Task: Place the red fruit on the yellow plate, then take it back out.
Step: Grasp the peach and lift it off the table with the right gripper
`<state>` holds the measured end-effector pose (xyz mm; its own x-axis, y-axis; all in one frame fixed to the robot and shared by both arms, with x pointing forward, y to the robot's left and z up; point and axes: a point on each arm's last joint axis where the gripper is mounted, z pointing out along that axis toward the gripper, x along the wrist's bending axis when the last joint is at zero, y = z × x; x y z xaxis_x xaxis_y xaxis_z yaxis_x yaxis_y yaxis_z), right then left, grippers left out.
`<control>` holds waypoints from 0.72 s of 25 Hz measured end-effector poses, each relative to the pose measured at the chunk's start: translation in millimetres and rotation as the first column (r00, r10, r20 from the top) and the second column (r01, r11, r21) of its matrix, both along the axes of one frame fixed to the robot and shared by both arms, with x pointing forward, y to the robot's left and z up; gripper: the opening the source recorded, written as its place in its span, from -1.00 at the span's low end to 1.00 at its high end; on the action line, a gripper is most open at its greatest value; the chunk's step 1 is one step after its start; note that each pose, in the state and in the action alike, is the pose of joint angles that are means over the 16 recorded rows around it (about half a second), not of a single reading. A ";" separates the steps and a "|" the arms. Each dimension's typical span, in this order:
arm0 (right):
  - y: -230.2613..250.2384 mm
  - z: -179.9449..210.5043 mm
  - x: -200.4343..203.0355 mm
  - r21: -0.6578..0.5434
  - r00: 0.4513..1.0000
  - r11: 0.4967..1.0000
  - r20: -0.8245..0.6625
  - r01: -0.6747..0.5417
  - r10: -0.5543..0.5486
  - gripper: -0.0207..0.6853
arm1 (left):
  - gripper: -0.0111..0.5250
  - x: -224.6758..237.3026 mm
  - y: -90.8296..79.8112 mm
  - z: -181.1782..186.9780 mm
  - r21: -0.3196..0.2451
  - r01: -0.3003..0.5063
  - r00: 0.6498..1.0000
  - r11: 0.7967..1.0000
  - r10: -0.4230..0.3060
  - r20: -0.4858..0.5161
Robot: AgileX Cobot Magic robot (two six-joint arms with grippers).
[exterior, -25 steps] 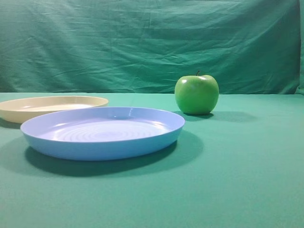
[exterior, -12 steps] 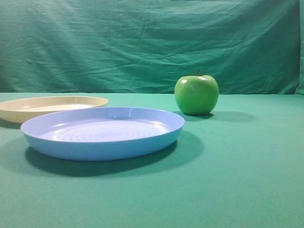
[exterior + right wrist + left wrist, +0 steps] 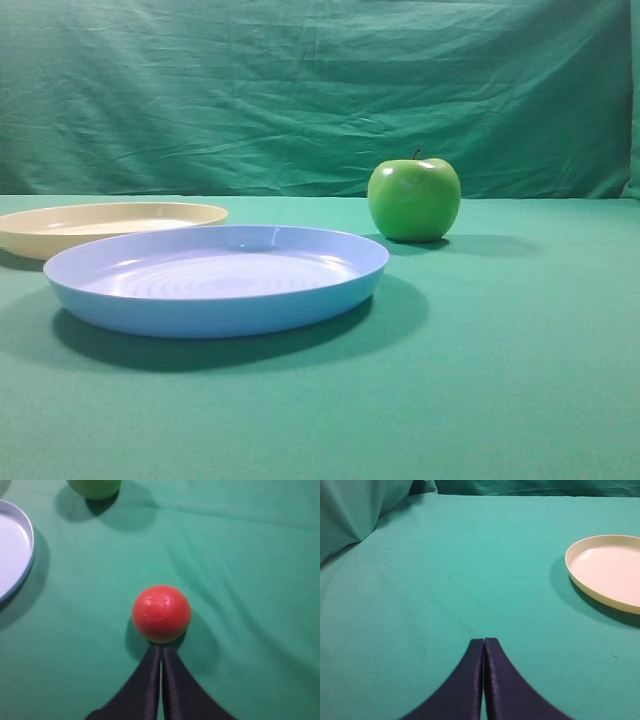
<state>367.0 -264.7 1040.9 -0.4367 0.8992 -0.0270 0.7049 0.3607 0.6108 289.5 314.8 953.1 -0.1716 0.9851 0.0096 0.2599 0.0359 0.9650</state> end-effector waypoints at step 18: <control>18.1 -63.6 69.7 -0.067 0.982 0.997 -0.185 -0.046 0.033 0.88 | -0.96 0.0 0.0 0.0 0.000 0.000 1.000 1.000 0.000 0.000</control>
<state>436.7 -246.6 977.3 -0.4748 0.8801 -0.0053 0.7873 0.4275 0.4442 289.5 314.8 953.1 -0.1716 0.9851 0.0096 0.2599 0.0359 0.9650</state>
